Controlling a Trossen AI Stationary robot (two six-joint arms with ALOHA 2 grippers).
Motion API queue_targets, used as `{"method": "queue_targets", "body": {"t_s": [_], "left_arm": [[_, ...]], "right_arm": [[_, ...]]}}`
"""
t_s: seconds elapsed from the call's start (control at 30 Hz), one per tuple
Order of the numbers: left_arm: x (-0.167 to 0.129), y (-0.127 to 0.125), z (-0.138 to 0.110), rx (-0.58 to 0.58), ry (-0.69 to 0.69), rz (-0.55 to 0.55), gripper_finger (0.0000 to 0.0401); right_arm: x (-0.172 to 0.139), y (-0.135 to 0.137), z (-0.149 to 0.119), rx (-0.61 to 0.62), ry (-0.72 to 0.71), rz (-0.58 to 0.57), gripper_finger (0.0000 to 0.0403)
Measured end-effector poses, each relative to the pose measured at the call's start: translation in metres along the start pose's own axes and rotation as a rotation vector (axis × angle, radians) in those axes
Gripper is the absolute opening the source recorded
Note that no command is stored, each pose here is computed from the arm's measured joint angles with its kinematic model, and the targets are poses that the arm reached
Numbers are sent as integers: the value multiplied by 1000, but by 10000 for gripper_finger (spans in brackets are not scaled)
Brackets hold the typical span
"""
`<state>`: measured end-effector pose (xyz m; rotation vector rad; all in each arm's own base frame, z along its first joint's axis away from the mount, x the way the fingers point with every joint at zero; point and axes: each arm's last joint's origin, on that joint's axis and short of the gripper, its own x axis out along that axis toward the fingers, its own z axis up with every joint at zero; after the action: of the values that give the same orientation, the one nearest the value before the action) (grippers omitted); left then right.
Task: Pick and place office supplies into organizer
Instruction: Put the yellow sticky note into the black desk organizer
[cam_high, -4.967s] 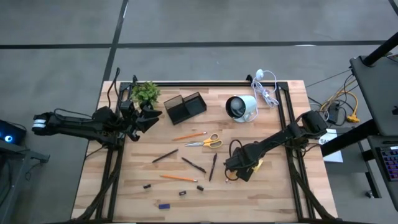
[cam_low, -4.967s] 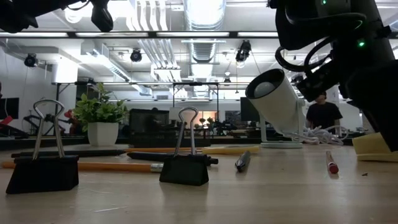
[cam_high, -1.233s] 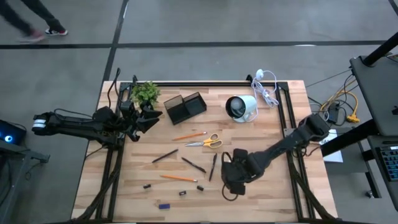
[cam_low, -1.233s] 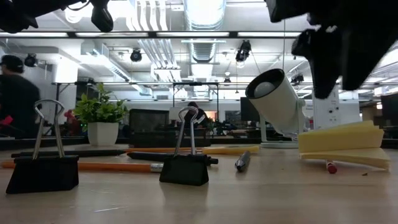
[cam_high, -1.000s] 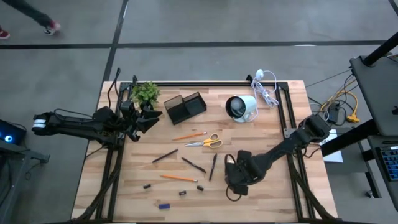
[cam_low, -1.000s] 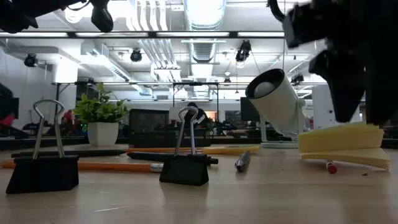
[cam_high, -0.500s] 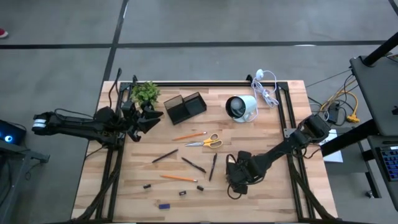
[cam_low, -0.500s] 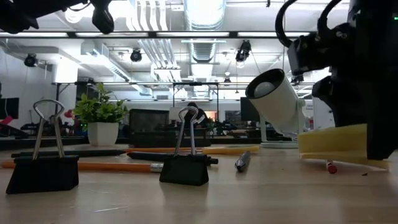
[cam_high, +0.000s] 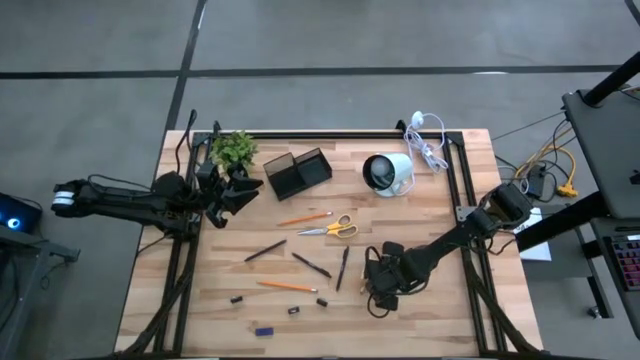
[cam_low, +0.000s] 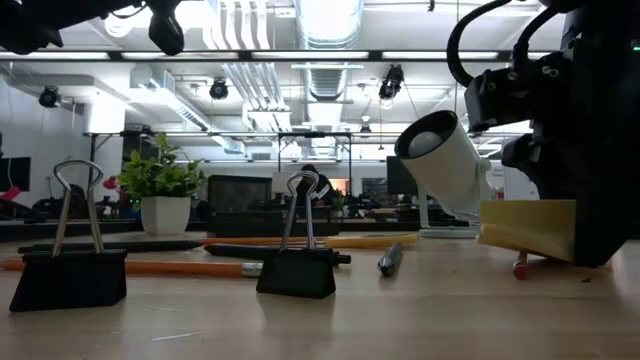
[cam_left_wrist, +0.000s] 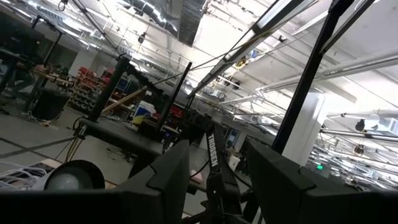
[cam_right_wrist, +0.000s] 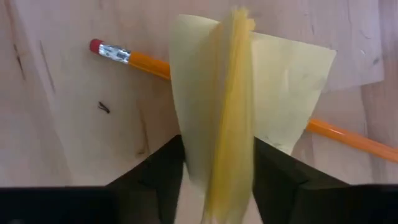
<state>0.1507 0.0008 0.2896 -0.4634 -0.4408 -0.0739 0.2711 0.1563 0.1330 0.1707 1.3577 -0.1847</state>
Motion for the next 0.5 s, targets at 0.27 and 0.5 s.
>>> {"method": "queue_targets", "body": {"t_s": [0.27, 0.5], "left_arm": [[0, 0, 0, 0, 3, 1, 146], [1, 0, -1, 0, 4, 2, 146]], "right_arm": [[0, 0, 0, -5, 18, 16, 38], [-7, 6, 5, -62, 30, 40, 12]]}}
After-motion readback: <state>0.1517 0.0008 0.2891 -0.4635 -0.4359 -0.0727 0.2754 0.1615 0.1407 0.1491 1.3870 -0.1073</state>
